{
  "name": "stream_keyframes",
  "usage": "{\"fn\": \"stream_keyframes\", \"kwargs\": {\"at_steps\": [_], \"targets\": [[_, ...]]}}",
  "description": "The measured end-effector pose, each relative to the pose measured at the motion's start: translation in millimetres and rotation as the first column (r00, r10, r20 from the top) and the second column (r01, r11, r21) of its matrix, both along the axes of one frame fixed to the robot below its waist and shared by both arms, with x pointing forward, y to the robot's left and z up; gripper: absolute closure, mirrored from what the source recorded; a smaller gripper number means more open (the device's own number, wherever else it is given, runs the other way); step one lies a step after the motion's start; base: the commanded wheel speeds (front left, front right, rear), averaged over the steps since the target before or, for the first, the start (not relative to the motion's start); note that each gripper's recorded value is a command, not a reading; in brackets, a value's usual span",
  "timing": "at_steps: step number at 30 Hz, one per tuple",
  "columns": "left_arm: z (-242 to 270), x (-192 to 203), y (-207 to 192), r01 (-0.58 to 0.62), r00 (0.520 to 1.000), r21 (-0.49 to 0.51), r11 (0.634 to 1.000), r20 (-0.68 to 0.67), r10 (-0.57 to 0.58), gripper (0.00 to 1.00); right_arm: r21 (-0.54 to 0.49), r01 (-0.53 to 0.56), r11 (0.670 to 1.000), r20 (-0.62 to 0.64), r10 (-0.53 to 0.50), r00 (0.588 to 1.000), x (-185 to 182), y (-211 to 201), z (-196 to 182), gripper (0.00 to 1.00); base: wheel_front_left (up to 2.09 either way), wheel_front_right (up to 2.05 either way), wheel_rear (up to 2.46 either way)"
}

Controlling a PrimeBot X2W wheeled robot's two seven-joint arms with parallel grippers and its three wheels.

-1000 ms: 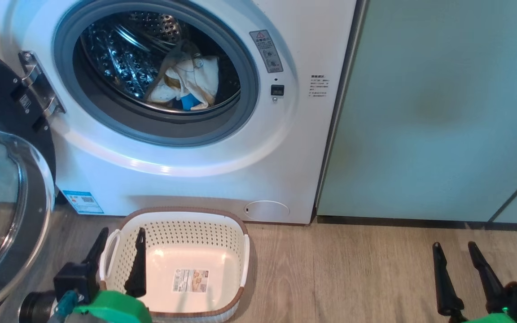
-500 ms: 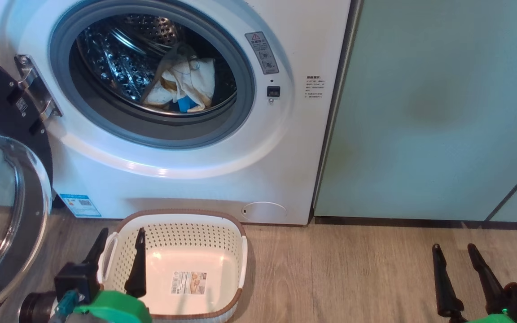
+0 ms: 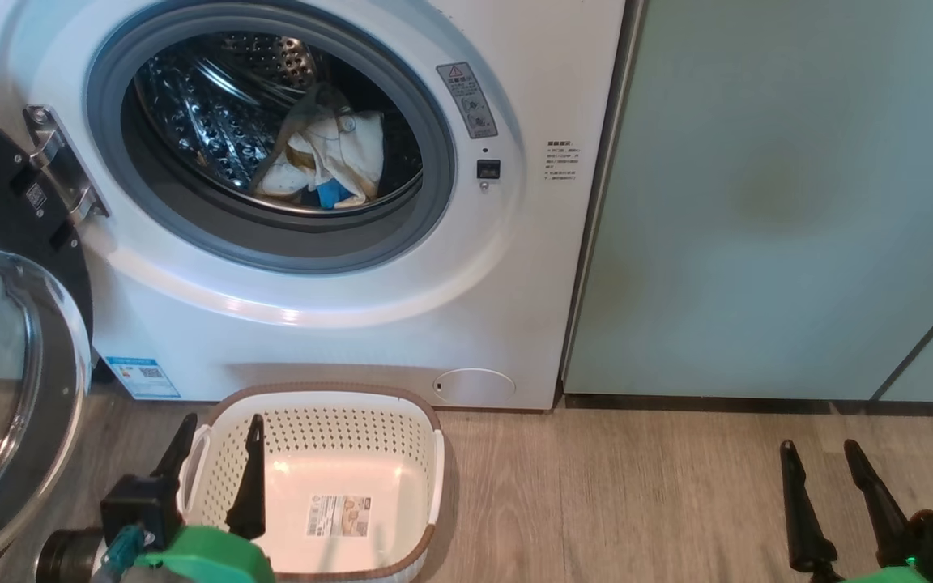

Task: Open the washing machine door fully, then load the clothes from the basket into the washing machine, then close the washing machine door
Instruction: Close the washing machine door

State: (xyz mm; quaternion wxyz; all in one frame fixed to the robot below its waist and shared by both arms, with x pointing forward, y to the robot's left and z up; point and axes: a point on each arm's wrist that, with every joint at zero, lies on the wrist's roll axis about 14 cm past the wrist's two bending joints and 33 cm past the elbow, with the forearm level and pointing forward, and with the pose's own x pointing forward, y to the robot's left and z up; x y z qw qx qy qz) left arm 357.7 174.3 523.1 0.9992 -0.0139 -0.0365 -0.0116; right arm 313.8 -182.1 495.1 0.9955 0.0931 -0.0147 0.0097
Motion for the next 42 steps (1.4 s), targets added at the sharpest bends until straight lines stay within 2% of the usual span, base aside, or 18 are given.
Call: {"fn": "stream_keyframes", "kwargs": {"at_steps": [13,31,42], "targets": [[-4.1,-2.1,3.7,-0.015,1.0,0.013,1.0,-0.013,0.015,0.0,0.0,-0.007,1.0,0.003,0.007,1.0,1.0,2.0,0.9,0.0,-0.32,0.32,0.0],[-6.7,-3.3,5.1,-0.013,1.0,0.021,1.0,-0.021,0.013,0.0,0.001,-0.014,1.0,-0.001,0.014,1.0,2.8,4.0,-0.4,0.0,-1.72,1.72,0.0],[-8.2,-4.4,3.0,0.001,1.0,0.021,1.0,-0.025,0.0,0.0,0.001,-0.014,1.0,-0.004,0.014,1.0,3.6,3.8,-1.5,0.0,-0.56,0.56,0.0]]}}
